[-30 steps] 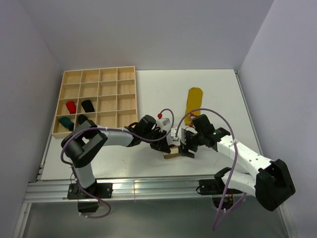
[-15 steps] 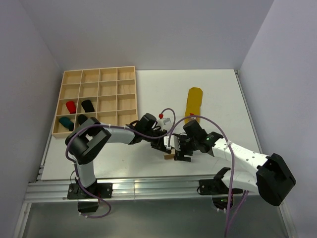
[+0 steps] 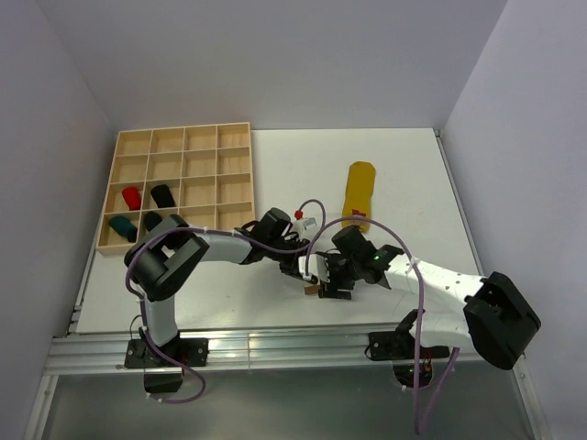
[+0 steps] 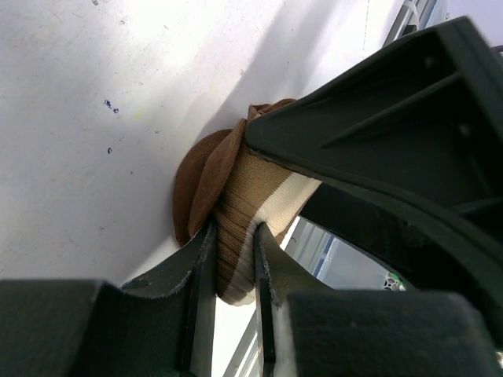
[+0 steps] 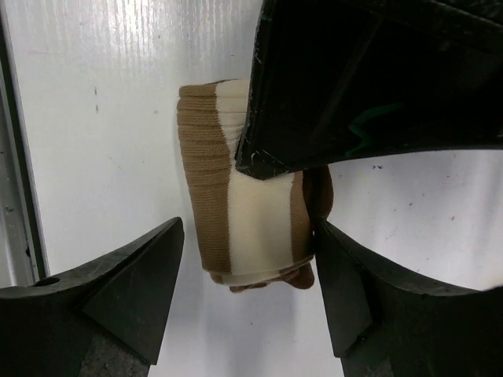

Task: Roll the socks
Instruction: Roll the sock at the center of the board.

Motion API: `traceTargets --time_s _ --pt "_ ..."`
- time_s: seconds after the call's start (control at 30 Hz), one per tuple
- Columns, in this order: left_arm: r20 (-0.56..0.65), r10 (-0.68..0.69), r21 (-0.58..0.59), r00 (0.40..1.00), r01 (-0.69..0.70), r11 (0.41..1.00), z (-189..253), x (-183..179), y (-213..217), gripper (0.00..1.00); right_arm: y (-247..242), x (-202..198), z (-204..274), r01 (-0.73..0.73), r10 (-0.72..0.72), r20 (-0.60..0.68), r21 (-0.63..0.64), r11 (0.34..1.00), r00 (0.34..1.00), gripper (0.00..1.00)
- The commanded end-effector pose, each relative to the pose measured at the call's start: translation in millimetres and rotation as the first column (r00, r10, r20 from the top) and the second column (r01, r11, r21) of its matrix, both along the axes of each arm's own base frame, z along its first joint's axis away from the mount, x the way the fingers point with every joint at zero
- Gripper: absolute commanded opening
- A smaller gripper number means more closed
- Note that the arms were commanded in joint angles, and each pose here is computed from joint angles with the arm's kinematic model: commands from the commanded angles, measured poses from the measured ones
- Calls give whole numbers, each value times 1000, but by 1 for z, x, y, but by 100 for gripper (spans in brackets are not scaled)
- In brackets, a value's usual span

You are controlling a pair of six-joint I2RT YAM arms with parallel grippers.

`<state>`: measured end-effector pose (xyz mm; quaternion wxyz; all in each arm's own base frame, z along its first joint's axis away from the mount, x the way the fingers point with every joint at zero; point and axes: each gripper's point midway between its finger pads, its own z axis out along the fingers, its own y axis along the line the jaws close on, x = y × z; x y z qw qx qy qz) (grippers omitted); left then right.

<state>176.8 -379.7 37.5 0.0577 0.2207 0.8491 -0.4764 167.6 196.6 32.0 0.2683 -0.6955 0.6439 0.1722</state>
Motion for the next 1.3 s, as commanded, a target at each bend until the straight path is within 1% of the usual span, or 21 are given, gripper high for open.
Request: traceTargets --time_s 0.0,0.1,0.13,0.2,0.23,0.3,0.33,0.4,0.43,0.47,0.53,0.57,0.73,0.77,0.87,0.93,1.07,1.1,1.13,1.23,1.27 --pt "-78 17 128 997 -7 992 -32 -13 17 0 6 5 -2 -5 4 21 4 1000 1000 73" --pt "-94 23 117 995 -12 993 -34 -15 16 0 8 5 -7 -4 4 -7 -11 1000 1000 66" --pt "-97 24 114 995 -13 993 -34 -15 15 1 8 4 -9 -4 4 -18 -18 1000 1000 60" --pt "-99 30 108 995 -19 994 -33 -14 14 0 7 3 -14 -4 3 -37 -35 999 999 52" --pt "-96 32 106 995 -21 994 -33 -14 14 0 7 4 -16 -1 0 -36 -42 999 999 45" --pt "-106 46 102 993 -35 994 -32 -14 14 0 6 2 -21 4 -7 -59 -54 999 998 39" --pt "-94 48 81 994 -40 996 -27 -11 10 0 7 3 -20 4 -8 -62 -54 999 998 36" --pt "-86 67 82 994 -60 995 -27 -10 11 0 7 4 -20 12 -16 -61 -56 998 998 32" --pt "-63 76 64 995 -72 995 -21 -6 9 1 7 4 -20 15 -18 -63 -57 998 998 29" --pt "-64 92 62 994 -88 994 -21 -6 10 8 8 4 -19 15 -19 -72 -55 998 997 28" --pt "-45 115 37 992 -113 993 -13 -1 9 13 7 1 -22 10 -16 -92 -70 998 996 27" --pt "-40 130 25 991 -129 991 -11 1 8 20 6 1 -22 13 -19 -90 -73 997 996 27" --pt "15 234 -42 972 -233 971 9 20 14 33 5 1 -25 11 -21 -109 -95 995 994 25" --pt "17 258 -61 966 -256 965 12 23 17 37 5 2 -25 15 -26 -109 -98 995 994 25" --pt "37 335 -117 941 -329 937 27 40 30 41 5 2 -27 17 -32 -127 -114 993 991 24" --pt "56 363 -147 930 -352 924 38 45 35 44 6 1 -27 15 -31 -138 -119 993 990 24" --pt "93 422 -160 902 -404 900 43 55 49 46 6 2 -29 18 -40 -159 -139 990 986 24" --pt "104 441 -194 891 -417 888 52 59 50 46 6 2 -29 19 -42 -166 -141 990 985 24" --pt "85 460 -188 884 -439 879 48 55 57 46 6 1 -29 18 -43 -174 -144 989 984 24" --pt "139 527 -239 838 -488 839 64 65 71 47 7 -3 -31 2 -36 -210 -159 987 977 24" --pt "155 546 -232 823 -507 830 61 65 79 47 6 -3 -32 1 -41 -228 -172 985 973 24"
